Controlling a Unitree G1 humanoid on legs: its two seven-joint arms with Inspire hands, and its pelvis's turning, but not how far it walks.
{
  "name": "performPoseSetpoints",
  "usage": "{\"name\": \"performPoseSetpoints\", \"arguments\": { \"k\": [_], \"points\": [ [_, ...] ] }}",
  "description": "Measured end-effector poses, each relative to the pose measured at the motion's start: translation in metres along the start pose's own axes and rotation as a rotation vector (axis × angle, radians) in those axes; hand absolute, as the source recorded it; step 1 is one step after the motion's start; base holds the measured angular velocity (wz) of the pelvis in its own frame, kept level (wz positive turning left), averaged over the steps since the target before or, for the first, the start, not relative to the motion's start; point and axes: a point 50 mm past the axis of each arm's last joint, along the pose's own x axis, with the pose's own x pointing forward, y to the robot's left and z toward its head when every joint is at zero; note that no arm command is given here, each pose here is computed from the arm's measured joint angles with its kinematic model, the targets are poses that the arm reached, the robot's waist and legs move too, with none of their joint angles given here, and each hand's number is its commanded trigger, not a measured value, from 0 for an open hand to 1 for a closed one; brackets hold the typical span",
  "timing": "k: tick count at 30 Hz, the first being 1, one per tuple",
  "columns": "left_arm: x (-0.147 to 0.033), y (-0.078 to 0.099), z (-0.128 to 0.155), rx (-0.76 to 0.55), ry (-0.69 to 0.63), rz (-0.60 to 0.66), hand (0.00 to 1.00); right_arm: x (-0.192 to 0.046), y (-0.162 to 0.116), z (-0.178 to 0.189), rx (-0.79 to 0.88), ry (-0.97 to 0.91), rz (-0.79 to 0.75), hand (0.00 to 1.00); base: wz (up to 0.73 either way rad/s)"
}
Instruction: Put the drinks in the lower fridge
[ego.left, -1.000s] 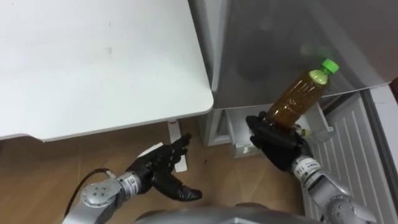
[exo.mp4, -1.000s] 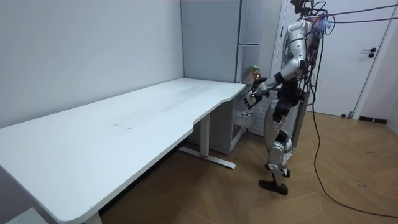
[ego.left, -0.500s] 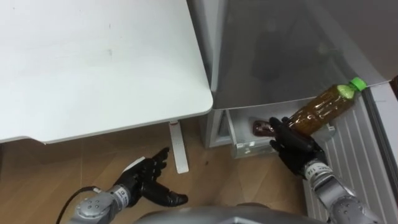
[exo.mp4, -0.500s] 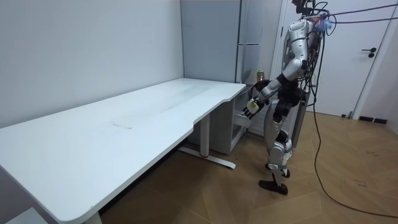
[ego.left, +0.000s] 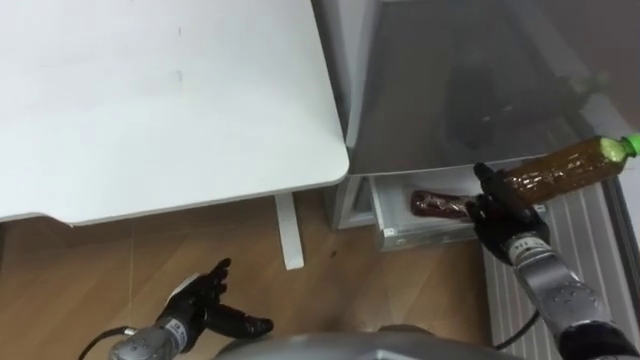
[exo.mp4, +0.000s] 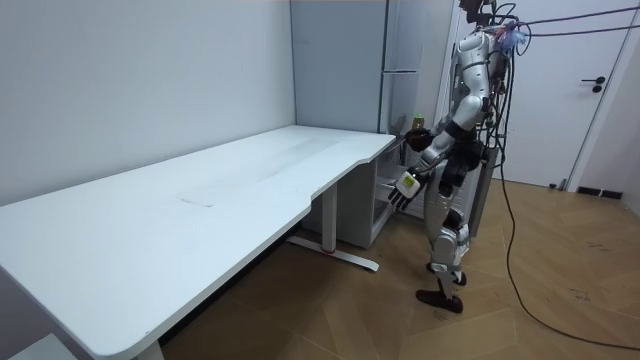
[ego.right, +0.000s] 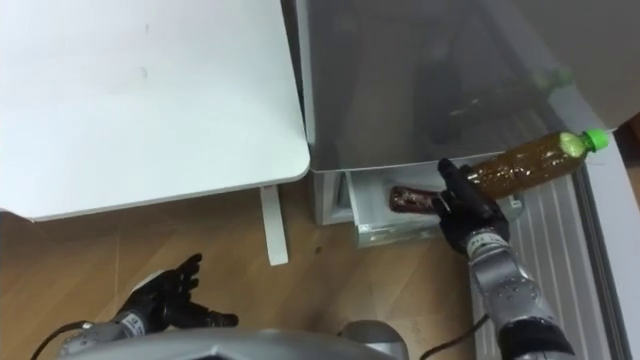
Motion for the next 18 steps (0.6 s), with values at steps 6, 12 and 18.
{"name": "performPoseSetpoints", "arguments": {
  "k": [6, 12, 18],
  "points": [
    [0.004, 0.008, -0.01, -0.07, 0.057, 0.068, 0.0, 0.007, -0.003, 0.003, 0.018, 0.006, -0.049, 1.0, 0.06],
    [0.011, 0.013, -0.007, -0.118, 0.091, 0.091, 0.0, 0.016, 0.004, 0.015, 0.075, -0.02, -0.041, 1.0, 0.1],
    [0.024, 0.019, 0.018, -0.131, 0.076, 0.111, 0.0, 0.031, 0.038, 0.032, 0.081, -0.039, -0.032, 1.0, -0.03]
  ]
}}
